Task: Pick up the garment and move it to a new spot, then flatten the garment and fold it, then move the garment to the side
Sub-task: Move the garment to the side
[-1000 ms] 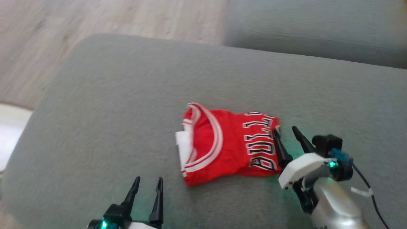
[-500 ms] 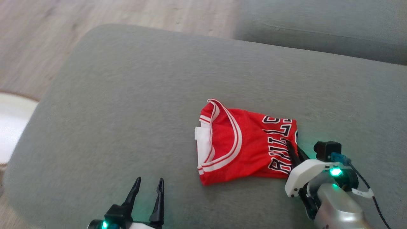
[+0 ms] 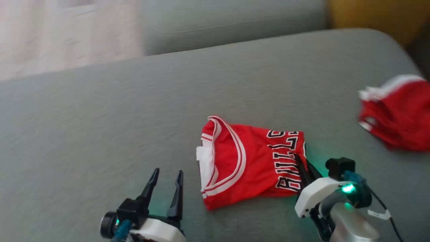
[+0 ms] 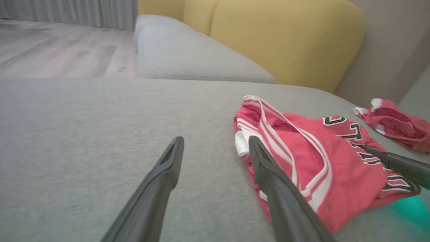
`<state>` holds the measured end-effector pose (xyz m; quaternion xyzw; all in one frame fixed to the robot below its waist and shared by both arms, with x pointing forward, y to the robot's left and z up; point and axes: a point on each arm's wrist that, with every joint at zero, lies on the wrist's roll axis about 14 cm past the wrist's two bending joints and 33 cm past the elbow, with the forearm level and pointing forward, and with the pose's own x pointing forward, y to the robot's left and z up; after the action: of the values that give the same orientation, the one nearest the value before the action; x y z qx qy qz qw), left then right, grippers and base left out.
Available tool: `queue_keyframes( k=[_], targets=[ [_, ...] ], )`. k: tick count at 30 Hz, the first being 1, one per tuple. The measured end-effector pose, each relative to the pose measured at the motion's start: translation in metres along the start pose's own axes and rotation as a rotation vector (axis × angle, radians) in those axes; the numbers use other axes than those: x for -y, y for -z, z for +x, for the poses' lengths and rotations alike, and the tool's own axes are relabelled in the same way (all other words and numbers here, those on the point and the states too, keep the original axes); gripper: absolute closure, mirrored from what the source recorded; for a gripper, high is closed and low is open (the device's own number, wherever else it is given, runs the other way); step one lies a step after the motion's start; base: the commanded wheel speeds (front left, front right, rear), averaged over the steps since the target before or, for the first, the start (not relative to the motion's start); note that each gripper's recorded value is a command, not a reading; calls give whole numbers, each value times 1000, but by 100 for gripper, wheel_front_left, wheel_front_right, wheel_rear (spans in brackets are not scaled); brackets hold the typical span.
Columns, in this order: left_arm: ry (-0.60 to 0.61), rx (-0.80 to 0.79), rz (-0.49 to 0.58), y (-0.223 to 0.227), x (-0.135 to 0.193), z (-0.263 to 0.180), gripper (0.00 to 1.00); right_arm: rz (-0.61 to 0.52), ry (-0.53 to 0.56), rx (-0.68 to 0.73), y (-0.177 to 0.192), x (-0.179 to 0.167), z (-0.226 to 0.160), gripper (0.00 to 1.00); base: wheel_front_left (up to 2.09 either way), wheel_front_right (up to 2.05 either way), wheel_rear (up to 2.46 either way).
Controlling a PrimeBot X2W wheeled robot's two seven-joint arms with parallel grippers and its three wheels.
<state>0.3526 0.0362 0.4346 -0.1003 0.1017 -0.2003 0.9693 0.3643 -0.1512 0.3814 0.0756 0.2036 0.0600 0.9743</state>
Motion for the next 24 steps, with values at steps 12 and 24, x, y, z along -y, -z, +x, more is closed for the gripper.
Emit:
queue_keyframes(
  k=[12, 24],
  targets=[
    [327, -71, 11, 15, 100, 43, 0, 123, 243, 83, 2, 73, -63, 100, 0, 0, 0],
    [280, -133, 9, 38, 80, 46, 0, -38, 250, 139, -54, 101, -33, 100, 0, 0, 0]
  ],
)
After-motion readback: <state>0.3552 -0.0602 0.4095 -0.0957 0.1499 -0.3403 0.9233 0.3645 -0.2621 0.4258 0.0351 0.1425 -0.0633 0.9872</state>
